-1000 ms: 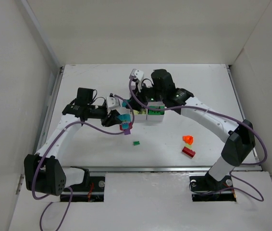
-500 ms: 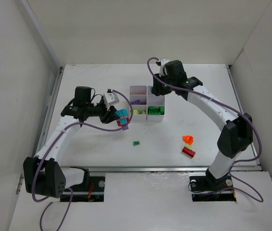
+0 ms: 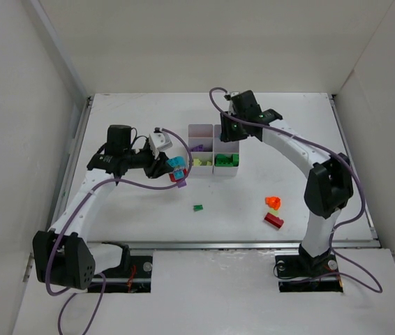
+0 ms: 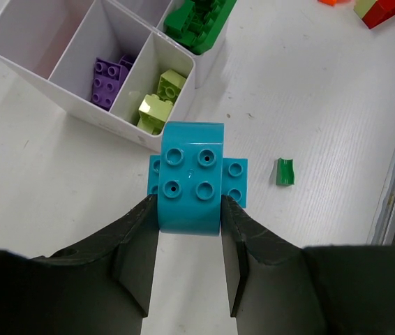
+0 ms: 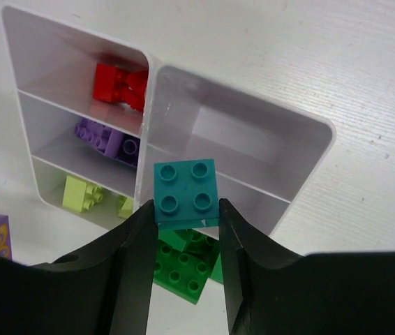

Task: Sort the legos into containers by color

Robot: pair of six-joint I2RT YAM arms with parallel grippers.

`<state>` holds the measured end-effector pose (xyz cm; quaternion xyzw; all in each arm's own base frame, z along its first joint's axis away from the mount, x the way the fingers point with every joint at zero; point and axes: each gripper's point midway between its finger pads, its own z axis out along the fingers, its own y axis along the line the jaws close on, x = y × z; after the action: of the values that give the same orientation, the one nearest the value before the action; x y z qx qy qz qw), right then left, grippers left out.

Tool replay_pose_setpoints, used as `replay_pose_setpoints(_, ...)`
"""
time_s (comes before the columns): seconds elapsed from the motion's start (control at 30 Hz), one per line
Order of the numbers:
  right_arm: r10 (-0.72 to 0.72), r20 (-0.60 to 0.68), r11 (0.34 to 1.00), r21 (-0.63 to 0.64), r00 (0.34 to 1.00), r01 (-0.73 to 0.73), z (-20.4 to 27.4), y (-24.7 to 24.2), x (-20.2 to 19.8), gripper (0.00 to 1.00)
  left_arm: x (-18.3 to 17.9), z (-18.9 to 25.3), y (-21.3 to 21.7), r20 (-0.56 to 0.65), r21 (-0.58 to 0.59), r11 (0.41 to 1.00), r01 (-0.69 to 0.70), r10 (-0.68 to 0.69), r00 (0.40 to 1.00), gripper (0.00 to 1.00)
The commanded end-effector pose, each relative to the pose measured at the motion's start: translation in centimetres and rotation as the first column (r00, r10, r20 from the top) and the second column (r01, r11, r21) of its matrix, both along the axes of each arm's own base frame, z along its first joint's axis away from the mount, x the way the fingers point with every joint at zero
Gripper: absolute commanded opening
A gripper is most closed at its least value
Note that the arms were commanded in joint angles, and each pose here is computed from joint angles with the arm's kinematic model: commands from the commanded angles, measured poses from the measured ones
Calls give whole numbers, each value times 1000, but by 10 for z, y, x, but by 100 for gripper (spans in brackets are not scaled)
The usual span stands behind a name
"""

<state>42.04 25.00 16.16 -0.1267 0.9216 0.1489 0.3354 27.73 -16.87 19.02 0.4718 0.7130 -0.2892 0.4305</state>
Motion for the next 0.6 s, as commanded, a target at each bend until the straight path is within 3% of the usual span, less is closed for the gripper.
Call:
replay_pose_setpoints(0.0, -48, 64, 998, 31, 997, 46, 23, 2, 18, 3, 0, 17, -1, 54, -29, 1000, 2, 0, 999, 0)
replay_pose_setpoints(0.17, -71, 80, 997, 30, 994, 68, 23, 4, 29, 13, -2, 16, -1, 54, -29, 1000, 2, 0, 999, 0)
replay_pose_setpoints(0.23, -86, 76, 996, 20, 993, 84, 18, 0, 36, 29, -2, 16, -1, 54, -29, 1000, 2, 0, 999, 0)
replay_pose_setpoints(0.27, -86, 84, 996, 25, 993, 84, 21, 1, 37, 49, -2, 16, -1, 54, -29, 1000, 2, 0, 999, 0)
replay_pose_setpoints(0.4, -38, 94, 999, 27, 995, 36, 21, 8, 40, 83, -3, 17, -2, 53, -35, 999, 9, -7, 999, 0)
replay_pose_setpoints(0.5, 83, 197, 996, -2, 977, -84, 43, 25, 26, 97, -6, 21, -4, 60, -48, 999, 24, -21, 998, 0)
replay_pose_setpoints(0.57, 188, 286, 982, -35, 940, -185, 61, 32, 14, 100, -8, 18, -3, 51, -47, 999, 23, -21, 998, 0)
